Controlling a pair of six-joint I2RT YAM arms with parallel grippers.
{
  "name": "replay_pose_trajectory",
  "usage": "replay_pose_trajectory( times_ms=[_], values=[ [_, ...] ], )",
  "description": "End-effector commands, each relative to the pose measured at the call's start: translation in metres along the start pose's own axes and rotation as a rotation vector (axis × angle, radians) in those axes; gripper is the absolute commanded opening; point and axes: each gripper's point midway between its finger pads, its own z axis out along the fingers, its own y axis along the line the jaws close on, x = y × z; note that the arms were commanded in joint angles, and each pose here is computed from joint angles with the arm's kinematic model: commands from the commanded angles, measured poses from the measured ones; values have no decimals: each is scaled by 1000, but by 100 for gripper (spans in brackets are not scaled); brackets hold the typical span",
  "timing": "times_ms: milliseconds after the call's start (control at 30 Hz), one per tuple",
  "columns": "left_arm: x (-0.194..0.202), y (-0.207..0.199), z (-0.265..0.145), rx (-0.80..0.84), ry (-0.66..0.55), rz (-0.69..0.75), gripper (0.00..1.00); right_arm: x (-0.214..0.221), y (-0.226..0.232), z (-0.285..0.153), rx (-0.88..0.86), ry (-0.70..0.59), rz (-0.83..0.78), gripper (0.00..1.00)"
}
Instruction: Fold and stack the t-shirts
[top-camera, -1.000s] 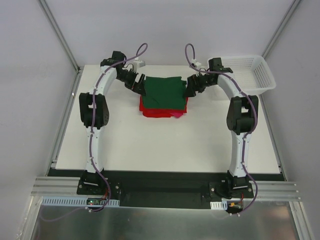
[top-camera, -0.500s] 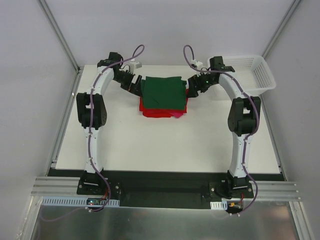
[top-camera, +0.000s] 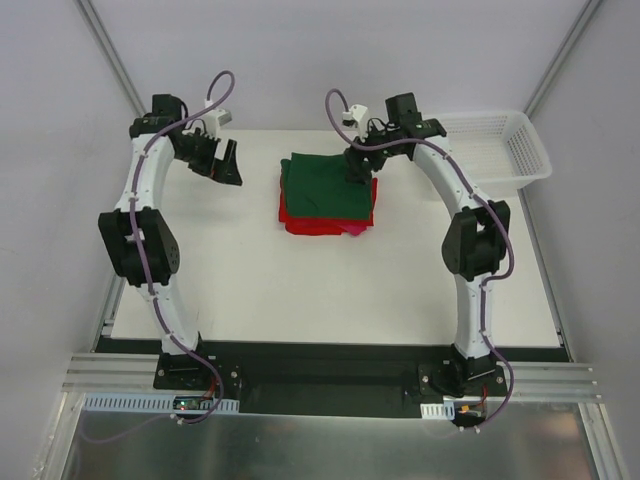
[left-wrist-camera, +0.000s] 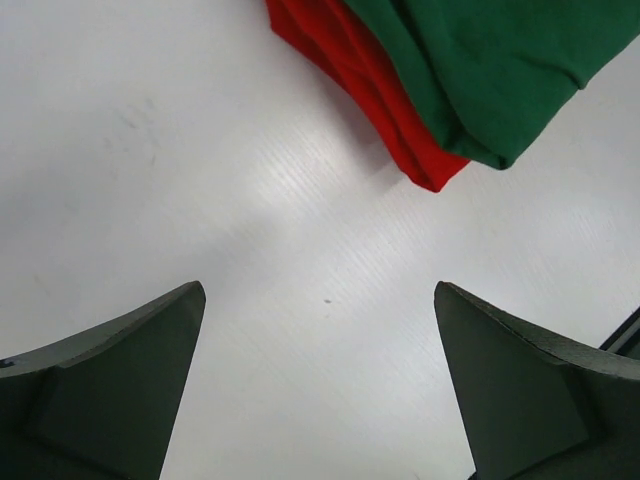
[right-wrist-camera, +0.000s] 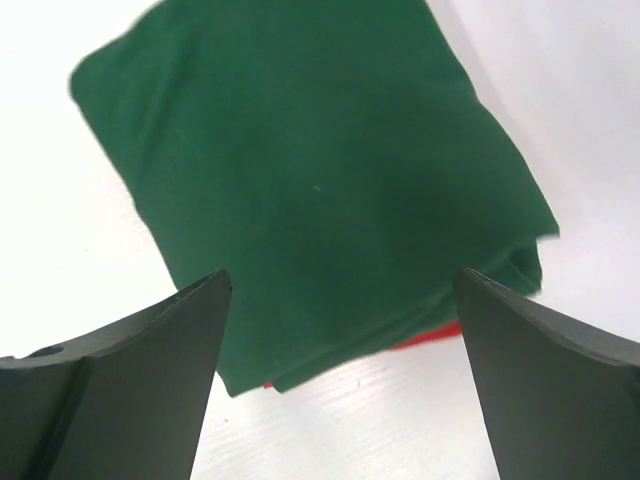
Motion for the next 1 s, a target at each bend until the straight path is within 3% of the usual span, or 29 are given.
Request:
replay_pose_trajectory(
  times_ms=[0,133,267,400,967],
  values=[
    [7,-6,-53,-72,-38,22,99,-29,17,0,-67,-81,-198,96],
    [29,-11,-72,-96,-31,4,99,-31,19,16,-96,-79,-411,96],
    [45,-19,-86,-115,-17,6,99,-30,31,24,-157,-49,-746,96],
    [54,-30,-96,-124,-16,14,99,-20,37,35,-197,4,-937,96],
    [78,-52,-104,-126,3,-8,99,11,45,91,-232,57,-906,96]
  ],
)
